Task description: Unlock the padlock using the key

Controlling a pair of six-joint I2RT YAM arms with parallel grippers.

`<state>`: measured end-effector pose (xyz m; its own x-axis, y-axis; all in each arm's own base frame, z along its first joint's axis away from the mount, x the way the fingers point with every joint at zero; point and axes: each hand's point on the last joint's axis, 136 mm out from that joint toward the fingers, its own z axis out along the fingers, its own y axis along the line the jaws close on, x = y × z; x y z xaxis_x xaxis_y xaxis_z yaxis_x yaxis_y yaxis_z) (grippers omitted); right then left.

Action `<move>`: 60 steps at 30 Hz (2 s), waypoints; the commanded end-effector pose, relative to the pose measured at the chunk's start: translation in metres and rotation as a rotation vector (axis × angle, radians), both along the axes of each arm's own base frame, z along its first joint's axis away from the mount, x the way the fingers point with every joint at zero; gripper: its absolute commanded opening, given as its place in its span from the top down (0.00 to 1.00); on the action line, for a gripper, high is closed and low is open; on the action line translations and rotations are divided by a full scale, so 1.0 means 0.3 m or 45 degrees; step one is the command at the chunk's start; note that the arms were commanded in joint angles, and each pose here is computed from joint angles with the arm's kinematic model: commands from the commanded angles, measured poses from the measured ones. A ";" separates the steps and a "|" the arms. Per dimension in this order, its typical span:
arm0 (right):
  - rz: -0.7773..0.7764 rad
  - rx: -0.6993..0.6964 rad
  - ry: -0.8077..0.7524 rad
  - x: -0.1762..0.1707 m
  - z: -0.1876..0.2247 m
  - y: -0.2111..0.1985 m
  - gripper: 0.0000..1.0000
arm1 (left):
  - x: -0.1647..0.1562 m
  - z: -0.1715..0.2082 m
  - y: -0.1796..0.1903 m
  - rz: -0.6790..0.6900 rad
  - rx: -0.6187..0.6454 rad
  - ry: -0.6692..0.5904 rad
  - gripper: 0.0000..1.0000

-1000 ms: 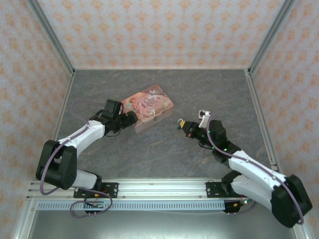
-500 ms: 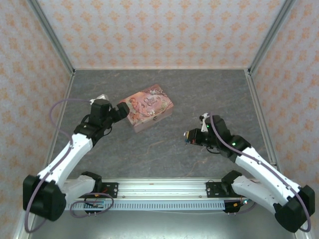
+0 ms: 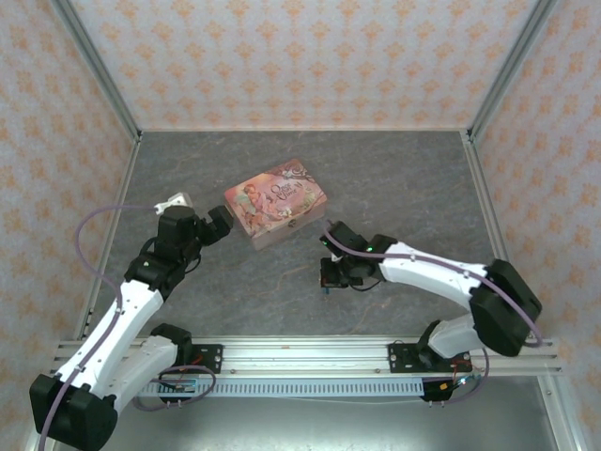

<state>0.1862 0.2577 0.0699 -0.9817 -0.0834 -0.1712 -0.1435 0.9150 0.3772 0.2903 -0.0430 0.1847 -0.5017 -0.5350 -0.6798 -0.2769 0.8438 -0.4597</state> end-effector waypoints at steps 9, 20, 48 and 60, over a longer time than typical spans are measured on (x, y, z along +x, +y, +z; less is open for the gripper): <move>-0.023 0.035 -0.002 0.095 -0.078 0.145 1.00 | -0.059 -0.045 0.015 -0.009 0.017 0.047 0.00; -0.043 0.040 -0.141 0.155 -0.056 0.147 0.72 | -0.086 -0.069 0.001 -0.029 -0.025 0.074 0.00; -0.552 -0.416 -1.139 0.464 0.321 -0.729 0.01 | -0.033 0.002 0.259 0.209 0.784 -0.270 0.00; -0.651 -0.455 -1.217 0.583 0.157 -0.865 0.01 | 0.031 -0.123 0.260 0.219 0.846 -0.261 0.00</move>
